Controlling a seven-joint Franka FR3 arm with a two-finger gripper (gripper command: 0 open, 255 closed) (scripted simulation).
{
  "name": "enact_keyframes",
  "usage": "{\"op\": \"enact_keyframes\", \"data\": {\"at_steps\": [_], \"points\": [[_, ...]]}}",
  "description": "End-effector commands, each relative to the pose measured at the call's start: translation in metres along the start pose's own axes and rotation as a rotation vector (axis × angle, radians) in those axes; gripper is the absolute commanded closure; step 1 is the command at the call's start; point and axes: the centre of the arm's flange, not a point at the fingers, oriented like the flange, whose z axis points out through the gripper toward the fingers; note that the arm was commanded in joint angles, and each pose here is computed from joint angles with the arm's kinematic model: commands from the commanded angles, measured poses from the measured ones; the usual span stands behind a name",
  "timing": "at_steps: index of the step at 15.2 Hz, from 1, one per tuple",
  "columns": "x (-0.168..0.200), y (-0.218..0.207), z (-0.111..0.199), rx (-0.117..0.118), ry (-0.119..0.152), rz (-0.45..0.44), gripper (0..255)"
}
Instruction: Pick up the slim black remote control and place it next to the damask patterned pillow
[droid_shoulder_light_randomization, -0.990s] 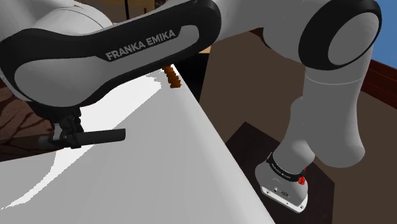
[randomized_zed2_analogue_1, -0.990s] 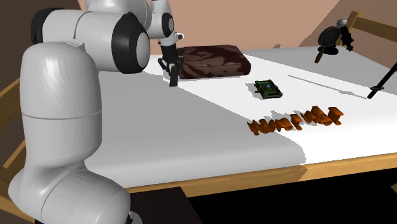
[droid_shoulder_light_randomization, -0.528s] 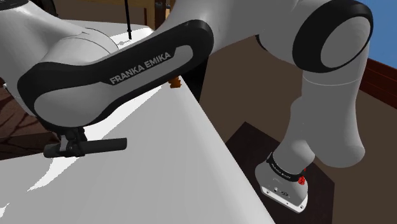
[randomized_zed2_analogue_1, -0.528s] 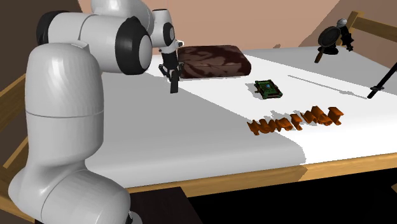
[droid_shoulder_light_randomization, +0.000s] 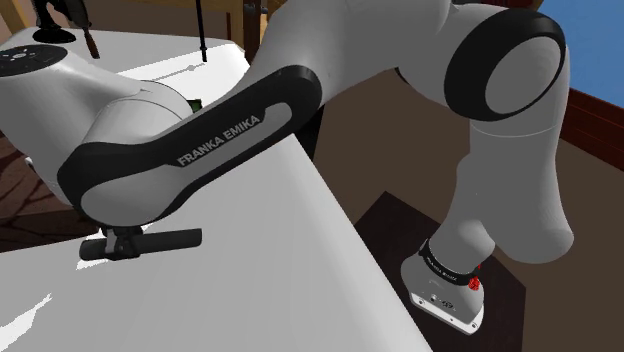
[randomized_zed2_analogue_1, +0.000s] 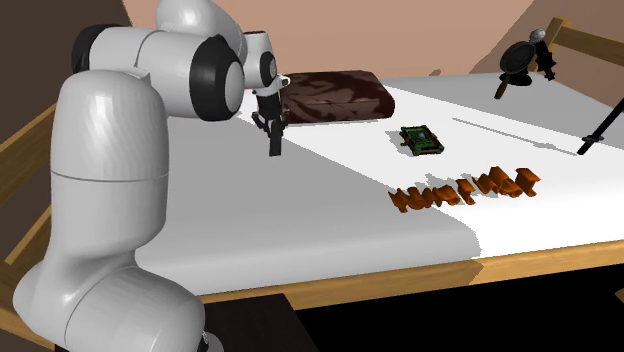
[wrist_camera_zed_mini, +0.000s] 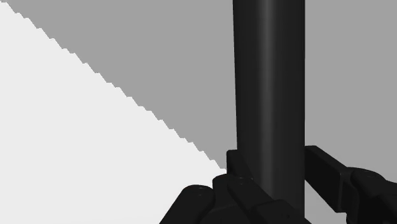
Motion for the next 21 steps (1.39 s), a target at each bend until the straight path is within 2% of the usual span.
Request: {"op": "enact_keyframes", "data": {"at_steps": [1,7,8,13,17,21], "points": [[0.000,-0.001,0.003,0.000,0.001,0.000,255],[0.000,-0.001,0.003,0.000,0.001,0.000,255],[0.000,-0.001,0.003,0.000,0.001,0.000,0],[0.000,-0.001,0.003,0.000,0.001,0.000,0],[0.000,-0.001,-0.047,0.000,0.001,0.000,0],[0.000,-0.001,-0.047,0.000,0.001,0.000,0]]}}
